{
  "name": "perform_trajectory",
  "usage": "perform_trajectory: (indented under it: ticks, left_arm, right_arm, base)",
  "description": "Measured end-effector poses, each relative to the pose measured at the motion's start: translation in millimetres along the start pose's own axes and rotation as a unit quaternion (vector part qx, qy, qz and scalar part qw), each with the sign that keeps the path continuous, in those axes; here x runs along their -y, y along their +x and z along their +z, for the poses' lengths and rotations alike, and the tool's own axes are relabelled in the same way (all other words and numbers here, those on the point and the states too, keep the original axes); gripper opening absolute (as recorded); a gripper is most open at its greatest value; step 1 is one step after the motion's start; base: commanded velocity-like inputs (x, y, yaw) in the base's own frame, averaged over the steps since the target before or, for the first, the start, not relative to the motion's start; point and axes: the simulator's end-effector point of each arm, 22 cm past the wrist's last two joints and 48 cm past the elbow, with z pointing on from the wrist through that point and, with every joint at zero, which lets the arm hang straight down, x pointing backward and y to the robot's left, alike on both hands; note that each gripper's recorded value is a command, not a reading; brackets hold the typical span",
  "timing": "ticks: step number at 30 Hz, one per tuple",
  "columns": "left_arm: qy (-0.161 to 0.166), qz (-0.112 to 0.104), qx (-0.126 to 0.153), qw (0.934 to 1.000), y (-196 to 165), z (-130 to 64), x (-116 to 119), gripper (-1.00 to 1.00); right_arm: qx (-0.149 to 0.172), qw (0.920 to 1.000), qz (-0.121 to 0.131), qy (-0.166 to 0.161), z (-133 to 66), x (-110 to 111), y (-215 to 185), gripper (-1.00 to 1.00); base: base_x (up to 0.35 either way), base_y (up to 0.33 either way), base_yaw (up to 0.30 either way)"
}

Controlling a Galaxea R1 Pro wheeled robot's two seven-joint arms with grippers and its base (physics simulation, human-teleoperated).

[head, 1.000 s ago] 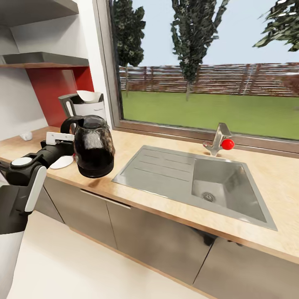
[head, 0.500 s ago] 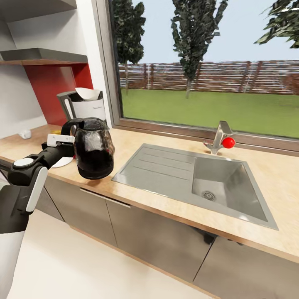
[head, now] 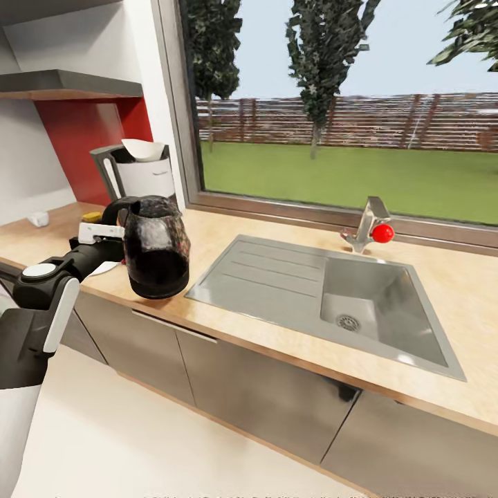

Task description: Set up a coffee station on the kitchen countertop: keep the coffee maker on the countertop, move the bottle of coffee from the kitchen shelf to the counter next to the coffee maker, place a paper coffee filter on top of the coffee maker, put the saucer next to the coffee maker with the coffee cup on the saucer, and place the electric kettle next to the coffee maker.

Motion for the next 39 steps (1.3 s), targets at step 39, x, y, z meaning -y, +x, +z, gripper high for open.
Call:
perform_trajectory:
  ticks: [39]
  left_arm:
    - [0.002, 0.000, -0.007, 1.0000, 14.1, 5.3, 2.7, -1.00]
  right_arm:
    - [-0.006, 1.0000, 0.002, -0.002, 6.0, 2.6, 6.2, 1.00]
  base:
    - [0.010, 0.000, 0.000]
